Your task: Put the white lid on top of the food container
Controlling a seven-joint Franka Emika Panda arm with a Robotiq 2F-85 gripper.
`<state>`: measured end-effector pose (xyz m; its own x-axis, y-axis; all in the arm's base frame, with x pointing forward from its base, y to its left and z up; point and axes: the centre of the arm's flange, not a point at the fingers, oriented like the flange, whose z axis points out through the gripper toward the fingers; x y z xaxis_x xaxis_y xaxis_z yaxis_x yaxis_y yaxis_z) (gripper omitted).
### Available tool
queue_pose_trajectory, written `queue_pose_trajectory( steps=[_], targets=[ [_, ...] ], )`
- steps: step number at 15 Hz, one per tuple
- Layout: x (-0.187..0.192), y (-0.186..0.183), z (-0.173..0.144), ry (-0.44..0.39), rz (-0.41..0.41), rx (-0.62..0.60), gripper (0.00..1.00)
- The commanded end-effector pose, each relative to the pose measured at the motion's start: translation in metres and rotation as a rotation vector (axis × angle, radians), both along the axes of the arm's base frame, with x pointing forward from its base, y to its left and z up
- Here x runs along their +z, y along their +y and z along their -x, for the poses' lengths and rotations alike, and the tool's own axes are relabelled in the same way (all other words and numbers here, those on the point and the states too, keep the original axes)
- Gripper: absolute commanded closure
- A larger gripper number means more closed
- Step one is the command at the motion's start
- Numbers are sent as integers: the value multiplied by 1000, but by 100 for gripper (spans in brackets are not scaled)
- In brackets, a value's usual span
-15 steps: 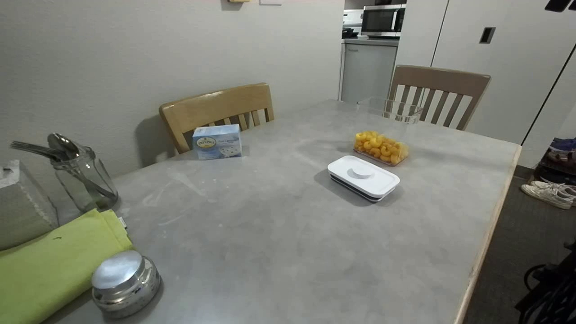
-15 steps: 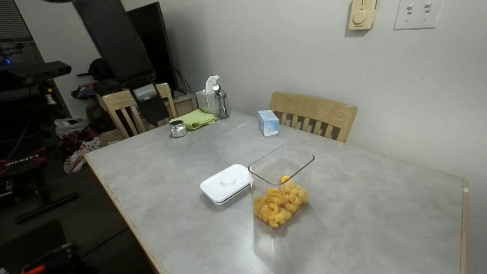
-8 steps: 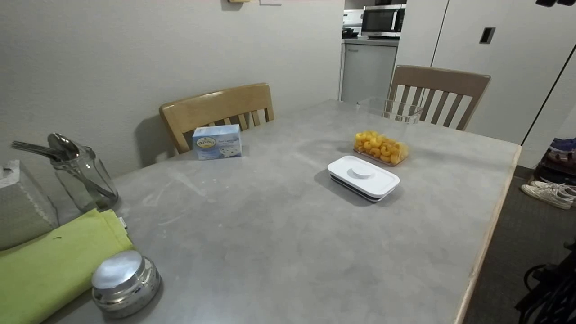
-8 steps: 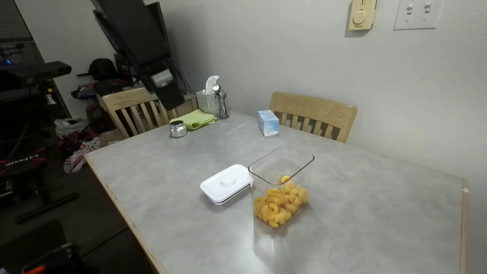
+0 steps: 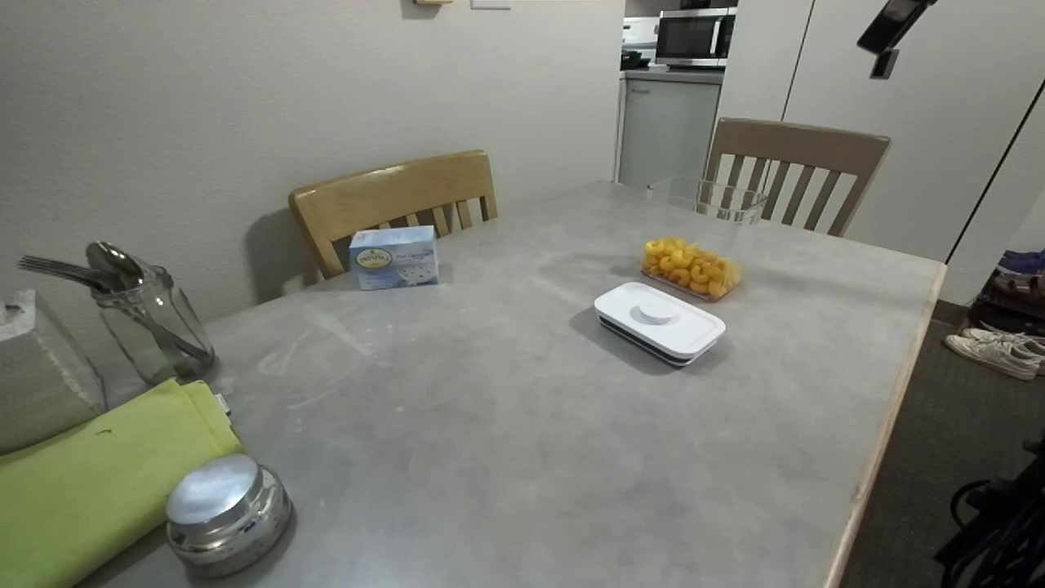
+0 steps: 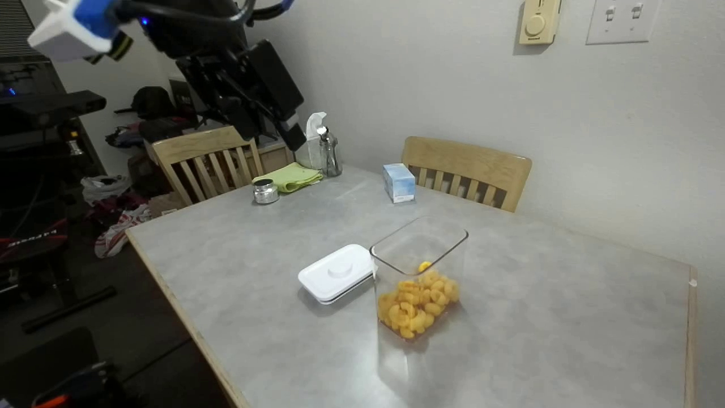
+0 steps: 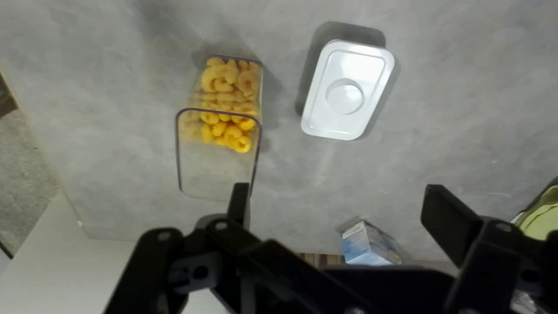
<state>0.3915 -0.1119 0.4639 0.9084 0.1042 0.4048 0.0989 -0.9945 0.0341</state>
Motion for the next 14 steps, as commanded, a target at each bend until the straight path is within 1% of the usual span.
queue_pose_trajectory(
  steps=[1, 3, 6, 7, 8, 9, 14],
  targets=[
    [-8, 8, -5, 13, -16, 23, 0],
    [-20, 16, -13, 30, -26, 45, 0],
    [-22, 15, -14, 33, -25, 47, 0],
    [-23, 15, -13, 43, -54, 42, 0],
    [-26, 15, -15, 45, -45, 23, 0],
    [-28, 14, -20, 42, -58, 28, 0],
    [-46, 8, -43, 72, -47, 41, 0]
  ],
)
